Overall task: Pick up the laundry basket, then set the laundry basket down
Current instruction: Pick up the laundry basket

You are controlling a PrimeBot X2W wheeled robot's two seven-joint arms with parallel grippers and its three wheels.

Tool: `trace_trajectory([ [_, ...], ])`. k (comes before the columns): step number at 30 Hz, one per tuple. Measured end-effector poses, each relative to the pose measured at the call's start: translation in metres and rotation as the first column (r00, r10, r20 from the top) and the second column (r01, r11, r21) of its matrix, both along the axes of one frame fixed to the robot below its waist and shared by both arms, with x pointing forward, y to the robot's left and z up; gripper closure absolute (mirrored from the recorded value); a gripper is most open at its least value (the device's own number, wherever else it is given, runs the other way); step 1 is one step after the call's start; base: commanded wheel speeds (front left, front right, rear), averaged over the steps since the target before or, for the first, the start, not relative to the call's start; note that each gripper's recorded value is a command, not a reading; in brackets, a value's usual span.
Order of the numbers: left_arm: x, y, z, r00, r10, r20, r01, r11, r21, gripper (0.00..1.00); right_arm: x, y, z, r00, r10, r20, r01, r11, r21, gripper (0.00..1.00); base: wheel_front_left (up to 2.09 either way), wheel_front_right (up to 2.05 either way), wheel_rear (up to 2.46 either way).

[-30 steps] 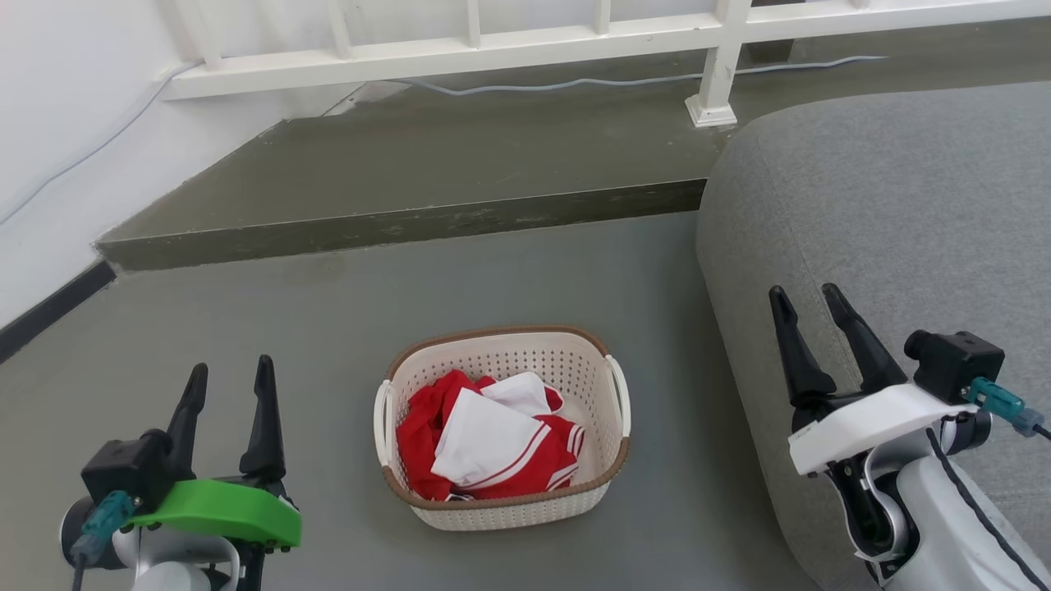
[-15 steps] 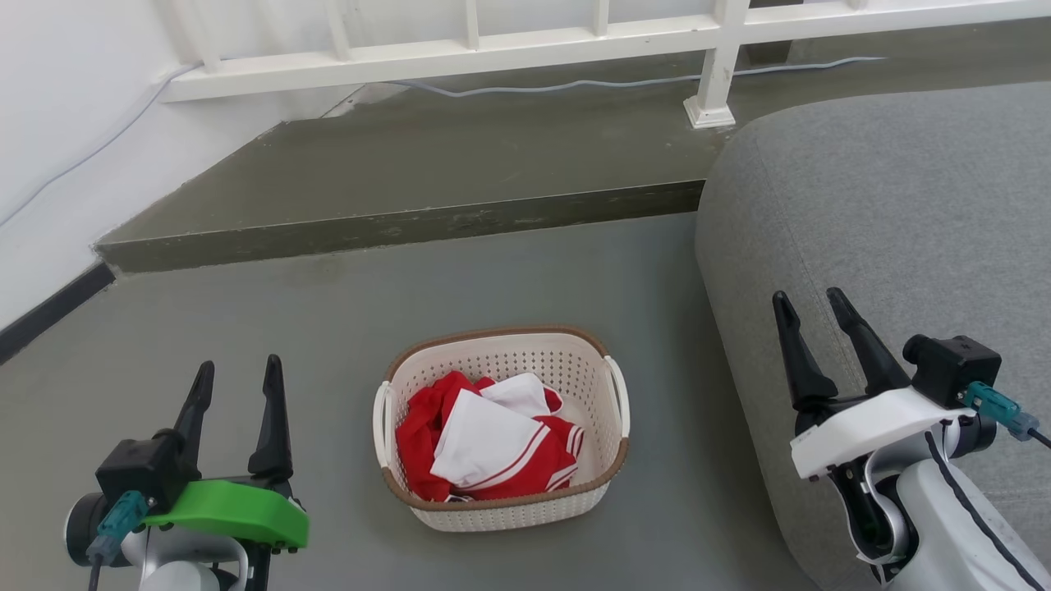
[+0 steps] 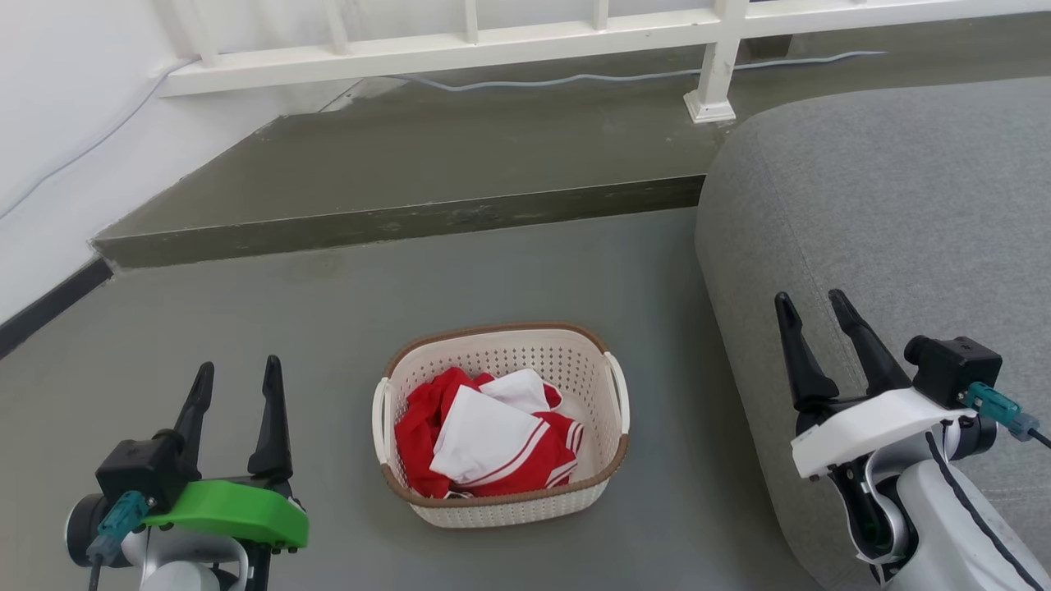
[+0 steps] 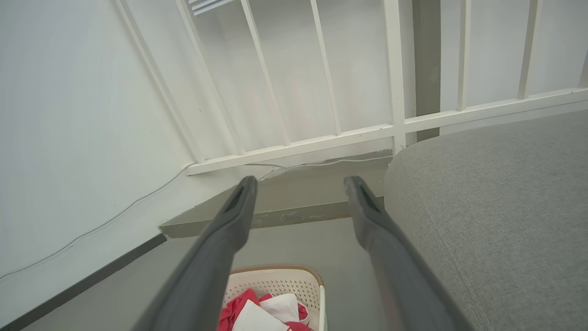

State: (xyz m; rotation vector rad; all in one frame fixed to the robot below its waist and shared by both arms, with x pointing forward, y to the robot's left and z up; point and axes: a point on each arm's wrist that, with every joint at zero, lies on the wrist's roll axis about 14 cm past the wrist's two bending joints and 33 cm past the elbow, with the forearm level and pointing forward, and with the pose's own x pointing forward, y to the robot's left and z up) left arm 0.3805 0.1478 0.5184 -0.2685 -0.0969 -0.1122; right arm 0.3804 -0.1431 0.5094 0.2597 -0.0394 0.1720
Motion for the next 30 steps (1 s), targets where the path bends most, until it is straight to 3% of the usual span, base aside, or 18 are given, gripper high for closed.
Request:
trace_trajectory([
  [17, 0.015, -0.003, -0.01, 1.0, -0.011, -0.023, 0.01, 1.0, -0.013, 0.0, 0.011, 0.0, -0.016, 0.999, -0.002, -0.044, 0.001, 1.0, -0.01, 0.0, 0.0, 0.0, 0.0],
  [30, 0.047, -0.012, -0.027, 0.998, -0.044, -0.054, 0.043, 0.999, -0.019, 0.0, 0.041, 0.004, -0.035, 0.996, -0.001, -0.086, 0.001, 1.0, -0.001, 0.0, 0.0, 0.0, 0.0],
])
